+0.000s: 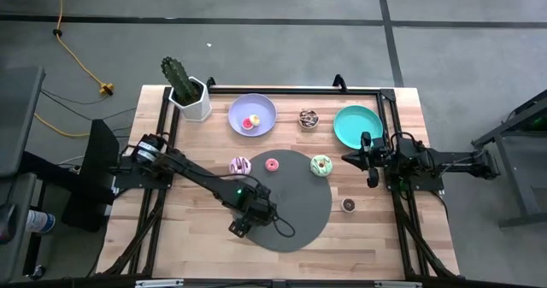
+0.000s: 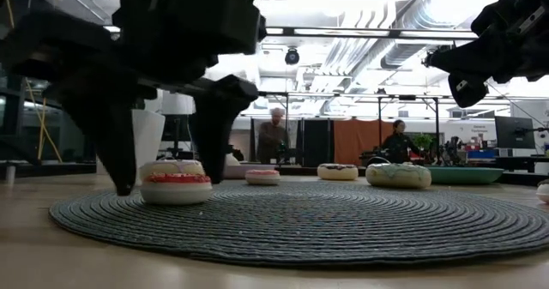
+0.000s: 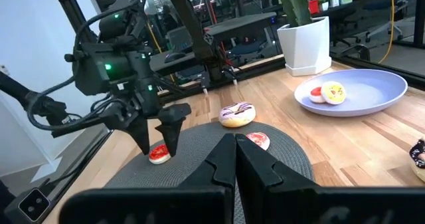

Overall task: Pick & Place donuts
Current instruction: Put the small red doughnut on the purple plate

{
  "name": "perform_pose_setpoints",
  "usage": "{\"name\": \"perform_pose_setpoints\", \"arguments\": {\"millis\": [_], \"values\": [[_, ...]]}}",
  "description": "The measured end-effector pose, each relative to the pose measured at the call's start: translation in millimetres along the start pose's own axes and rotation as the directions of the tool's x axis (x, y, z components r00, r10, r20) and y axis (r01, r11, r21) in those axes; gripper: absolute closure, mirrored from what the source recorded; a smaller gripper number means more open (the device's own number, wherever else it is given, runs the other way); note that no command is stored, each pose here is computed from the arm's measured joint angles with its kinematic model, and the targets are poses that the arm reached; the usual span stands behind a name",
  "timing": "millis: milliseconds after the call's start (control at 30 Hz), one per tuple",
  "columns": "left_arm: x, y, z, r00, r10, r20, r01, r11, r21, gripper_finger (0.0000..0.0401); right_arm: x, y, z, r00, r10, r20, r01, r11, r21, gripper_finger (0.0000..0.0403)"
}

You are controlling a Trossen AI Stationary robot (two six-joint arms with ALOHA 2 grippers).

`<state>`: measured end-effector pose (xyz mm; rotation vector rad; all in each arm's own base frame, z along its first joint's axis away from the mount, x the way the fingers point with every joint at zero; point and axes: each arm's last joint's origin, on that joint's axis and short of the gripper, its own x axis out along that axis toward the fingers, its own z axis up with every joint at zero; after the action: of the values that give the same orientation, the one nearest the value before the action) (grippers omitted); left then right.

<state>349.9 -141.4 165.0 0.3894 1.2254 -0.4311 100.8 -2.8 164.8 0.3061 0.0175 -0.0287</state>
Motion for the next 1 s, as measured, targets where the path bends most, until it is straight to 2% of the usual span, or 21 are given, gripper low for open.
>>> {"name": "perform_pose_setpoints", "arguments": {"millis": [367, 767, 1000], "values": [[7.2, -0.5, 1.0, 1.0, -0.001, -0.008, 0.001, 1.0, -0.007, 0.0035, 0.0, 0.0, 0.0, 1.0, 0.001, 0.0, -0.001, 1.0, 0.0, 0.0402], [13.1, -1.6, 1.4, 0.999, -0.046, -0.007, 0.045, 0.999, -0.015, 0.0035, 0.0, 0.1, 0.3, 1.0, 0.0, 0.002, 0.0, 1.0, 0.0, 0.0402], [13.3, -1.9, 0.6, 0.999, -0.048, -0.014, 0.048, 0.999, -0.015, 0.0075, 0.0, 0.1, 0.4, 1.0, 0.001, 0.003, -0.001, 1.0, 0.0, 0.0402]]}}
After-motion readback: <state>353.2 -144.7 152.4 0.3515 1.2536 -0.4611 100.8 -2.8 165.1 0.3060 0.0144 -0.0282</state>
